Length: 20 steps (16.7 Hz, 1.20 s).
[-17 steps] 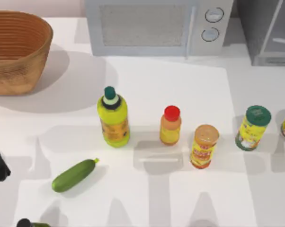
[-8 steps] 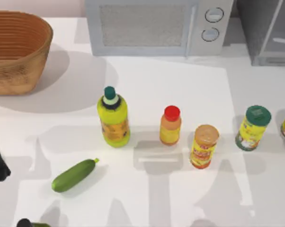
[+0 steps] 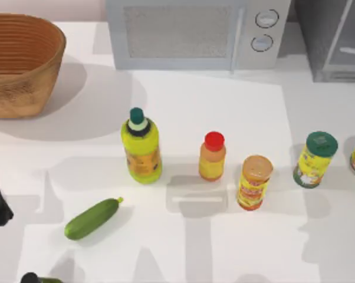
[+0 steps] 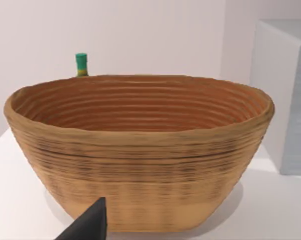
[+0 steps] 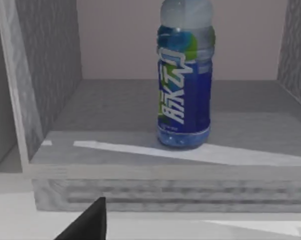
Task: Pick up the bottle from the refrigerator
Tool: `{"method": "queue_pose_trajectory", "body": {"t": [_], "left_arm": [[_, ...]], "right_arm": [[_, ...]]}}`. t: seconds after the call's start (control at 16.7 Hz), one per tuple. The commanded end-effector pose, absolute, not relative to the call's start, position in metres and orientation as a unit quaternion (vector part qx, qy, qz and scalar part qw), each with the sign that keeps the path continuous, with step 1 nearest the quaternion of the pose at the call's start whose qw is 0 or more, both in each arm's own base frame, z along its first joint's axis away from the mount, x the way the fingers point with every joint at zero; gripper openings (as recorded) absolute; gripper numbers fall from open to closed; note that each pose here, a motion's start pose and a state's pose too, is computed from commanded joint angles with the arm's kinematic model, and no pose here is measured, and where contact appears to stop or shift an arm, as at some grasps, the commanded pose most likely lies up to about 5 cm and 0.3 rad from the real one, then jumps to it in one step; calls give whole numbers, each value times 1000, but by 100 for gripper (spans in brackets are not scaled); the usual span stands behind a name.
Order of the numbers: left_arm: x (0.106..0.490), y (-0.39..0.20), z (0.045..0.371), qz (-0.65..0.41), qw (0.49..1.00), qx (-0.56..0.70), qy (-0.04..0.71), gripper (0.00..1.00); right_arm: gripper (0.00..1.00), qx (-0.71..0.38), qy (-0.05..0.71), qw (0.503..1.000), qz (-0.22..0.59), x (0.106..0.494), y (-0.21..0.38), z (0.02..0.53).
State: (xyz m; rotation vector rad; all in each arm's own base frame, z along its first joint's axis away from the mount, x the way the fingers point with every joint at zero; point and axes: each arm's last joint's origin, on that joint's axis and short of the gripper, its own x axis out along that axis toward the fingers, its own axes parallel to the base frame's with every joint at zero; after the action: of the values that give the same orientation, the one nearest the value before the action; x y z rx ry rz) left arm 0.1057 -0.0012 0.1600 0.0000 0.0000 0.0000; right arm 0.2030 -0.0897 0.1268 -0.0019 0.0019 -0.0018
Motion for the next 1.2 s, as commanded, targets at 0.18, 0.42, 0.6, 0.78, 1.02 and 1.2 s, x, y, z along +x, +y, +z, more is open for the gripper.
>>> {"method": "queue_pose_trajectory", "body": {"t": [0.18,0.42,0.6,0.78,1.02,1.2], "left_arm": [[106,-1,160,0,1000,0,0,100],[106,-1,160,0,1000,0,0,100],[106,-1,160,0,1000,0,0,100],[106,-1,160,0,1000,0,0,100],[106,-1,160,0,1000,0,0,100],[106,-1,160,0,1000,0,0,100]], "right_arm": [[100,0,1,1000,0,205,-99,114],[100,0,0,1000,0,205,-102,110],[100,1,2,1000,1,204,-101,110],[100,1,5,1000,3,213,-103,108],[100,-2,6,1000,3,258,-109,105],[100,-5,3,1000,2,296,-112,105]]}}
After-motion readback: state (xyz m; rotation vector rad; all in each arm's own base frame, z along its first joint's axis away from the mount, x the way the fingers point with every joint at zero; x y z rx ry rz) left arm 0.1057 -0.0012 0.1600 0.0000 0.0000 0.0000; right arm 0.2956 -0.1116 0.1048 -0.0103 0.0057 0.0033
